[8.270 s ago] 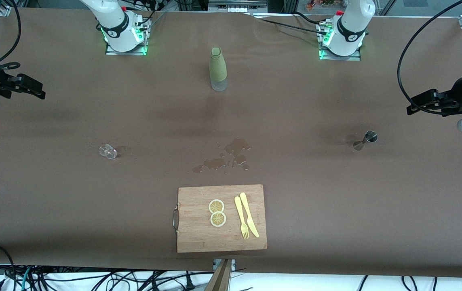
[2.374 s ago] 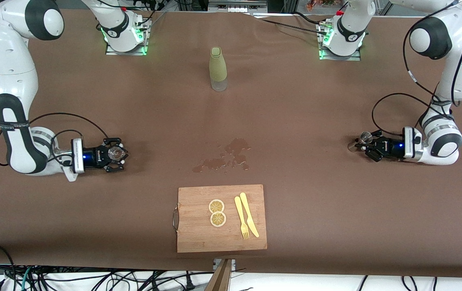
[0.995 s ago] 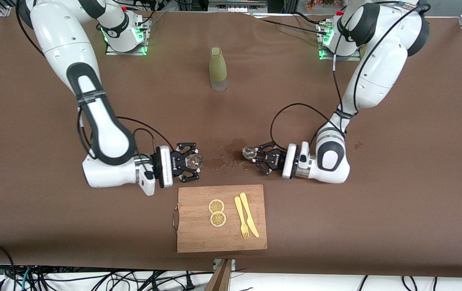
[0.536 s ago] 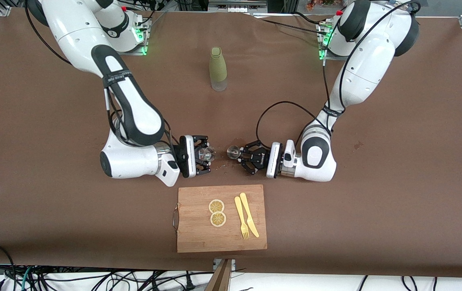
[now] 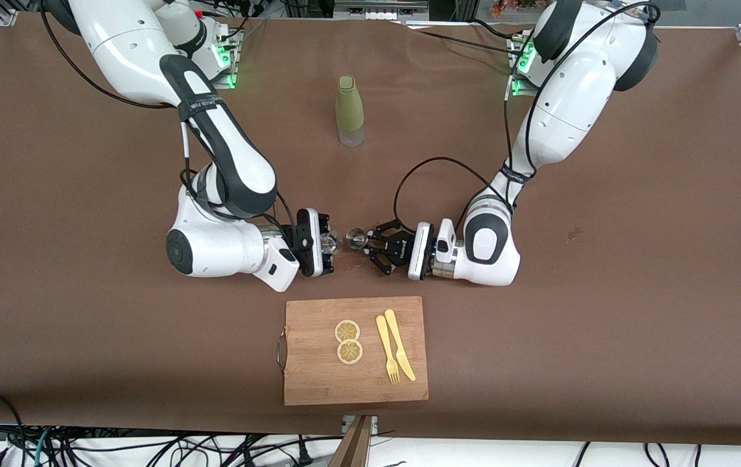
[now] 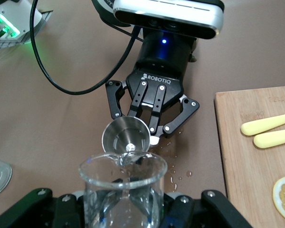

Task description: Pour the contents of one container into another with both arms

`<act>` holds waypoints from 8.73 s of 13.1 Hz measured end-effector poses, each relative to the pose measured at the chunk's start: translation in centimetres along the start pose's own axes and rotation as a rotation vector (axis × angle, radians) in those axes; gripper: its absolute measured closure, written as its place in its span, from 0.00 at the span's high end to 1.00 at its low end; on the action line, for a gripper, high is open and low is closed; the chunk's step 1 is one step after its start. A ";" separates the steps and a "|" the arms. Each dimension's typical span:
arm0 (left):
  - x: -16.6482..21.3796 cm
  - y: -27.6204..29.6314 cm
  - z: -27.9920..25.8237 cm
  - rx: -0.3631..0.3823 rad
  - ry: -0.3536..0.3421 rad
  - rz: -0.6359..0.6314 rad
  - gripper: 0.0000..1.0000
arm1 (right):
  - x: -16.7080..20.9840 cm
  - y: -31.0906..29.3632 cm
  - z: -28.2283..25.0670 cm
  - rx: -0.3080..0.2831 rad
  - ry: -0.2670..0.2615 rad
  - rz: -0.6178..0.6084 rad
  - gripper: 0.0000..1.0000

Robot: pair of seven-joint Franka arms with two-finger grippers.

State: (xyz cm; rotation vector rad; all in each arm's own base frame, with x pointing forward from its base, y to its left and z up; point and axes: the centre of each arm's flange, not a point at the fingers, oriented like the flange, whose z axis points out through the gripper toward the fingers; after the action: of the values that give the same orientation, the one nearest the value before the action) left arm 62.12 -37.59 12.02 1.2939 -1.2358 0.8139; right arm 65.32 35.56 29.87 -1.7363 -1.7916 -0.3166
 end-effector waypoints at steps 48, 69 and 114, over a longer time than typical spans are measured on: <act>-2.6 -2.2 -21.2 -0.007 0.077 0.114 0.21 | -16.1 2.0 -12.2 0.046 0.292 -0.005 0.12; -16.7 14.0 -52.6 -0.088 0.065 0.289 0.21 | -48.7 -1.6 -3.6 -0.102 0.720 -0.164 0.64; 39.9 19.8 -48.7 1.210 -0.801 -1.238 1.00 | -19.5 -20.8 -41.5 -0.655 -0.338 1.591 1.00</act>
State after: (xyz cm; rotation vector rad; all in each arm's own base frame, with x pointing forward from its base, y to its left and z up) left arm 61.67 5.14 62.35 3.0590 -0.0751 -0.0340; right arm 55.04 -6.21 56.11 -3.1558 0.0415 0.1296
